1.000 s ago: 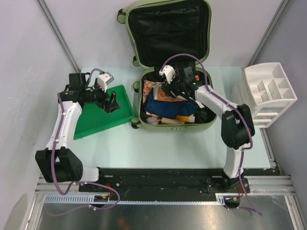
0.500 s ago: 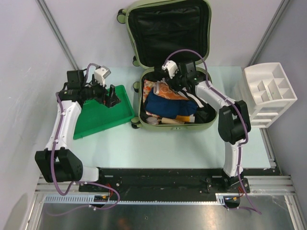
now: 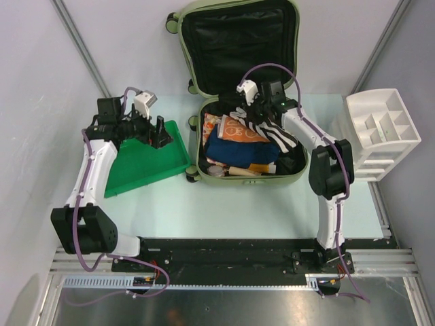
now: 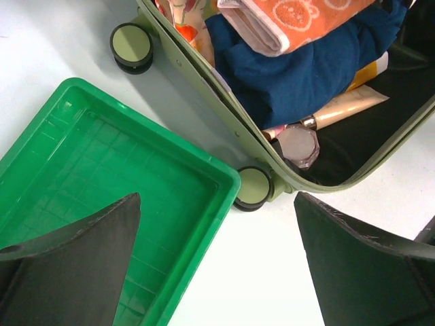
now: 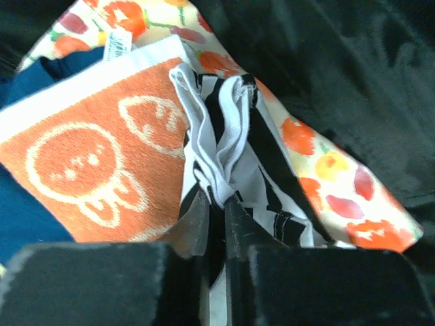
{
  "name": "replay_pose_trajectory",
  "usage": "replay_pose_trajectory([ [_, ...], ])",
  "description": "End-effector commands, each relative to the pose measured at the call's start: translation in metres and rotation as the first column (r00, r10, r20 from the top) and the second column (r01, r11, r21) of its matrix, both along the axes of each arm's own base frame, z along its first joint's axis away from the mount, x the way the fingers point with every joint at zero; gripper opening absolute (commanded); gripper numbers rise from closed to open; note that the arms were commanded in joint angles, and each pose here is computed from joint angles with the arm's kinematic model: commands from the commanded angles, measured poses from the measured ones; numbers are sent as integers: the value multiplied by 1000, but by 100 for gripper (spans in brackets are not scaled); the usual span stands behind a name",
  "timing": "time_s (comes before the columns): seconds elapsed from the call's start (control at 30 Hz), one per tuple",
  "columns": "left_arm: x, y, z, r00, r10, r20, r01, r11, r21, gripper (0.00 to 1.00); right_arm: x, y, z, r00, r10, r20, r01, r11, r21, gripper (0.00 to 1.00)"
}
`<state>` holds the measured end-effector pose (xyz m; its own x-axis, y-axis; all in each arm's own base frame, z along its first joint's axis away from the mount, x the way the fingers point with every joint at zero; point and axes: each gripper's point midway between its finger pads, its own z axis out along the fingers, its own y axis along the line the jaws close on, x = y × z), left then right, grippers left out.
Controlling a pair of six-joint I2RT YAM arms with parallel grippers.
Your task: Open, take out, and arrange the luggage
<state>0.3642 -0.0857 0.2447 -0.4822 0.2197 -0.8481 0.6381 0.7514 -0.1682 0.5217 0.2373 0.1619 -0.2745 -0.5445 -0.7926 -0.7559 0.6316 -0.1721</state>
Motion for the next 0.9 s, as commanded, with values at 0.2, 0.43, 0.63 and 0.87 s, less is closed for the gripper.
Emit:
replay_pose_trajectory([
  [0.2,28,-32,44,928,269,-258,-338,898,-281,100,-41,37,107,984,127,122,-156,951,268,0],
  [0.43,35,-82,31,822,242,-516,-465,808,-363,100,-81,68,123,965,207,160,-248,919,306,0],
  [0.63,51,-125,15,791,98,-604,-419,806,-418,100,-96,99,89,961,253,115,-277,913,300,0],
  [0.87,60,-155,-15,767,22,-641,-396,802,-447,100,-118,126,70,949,303,83,-313,897,310,0],
])
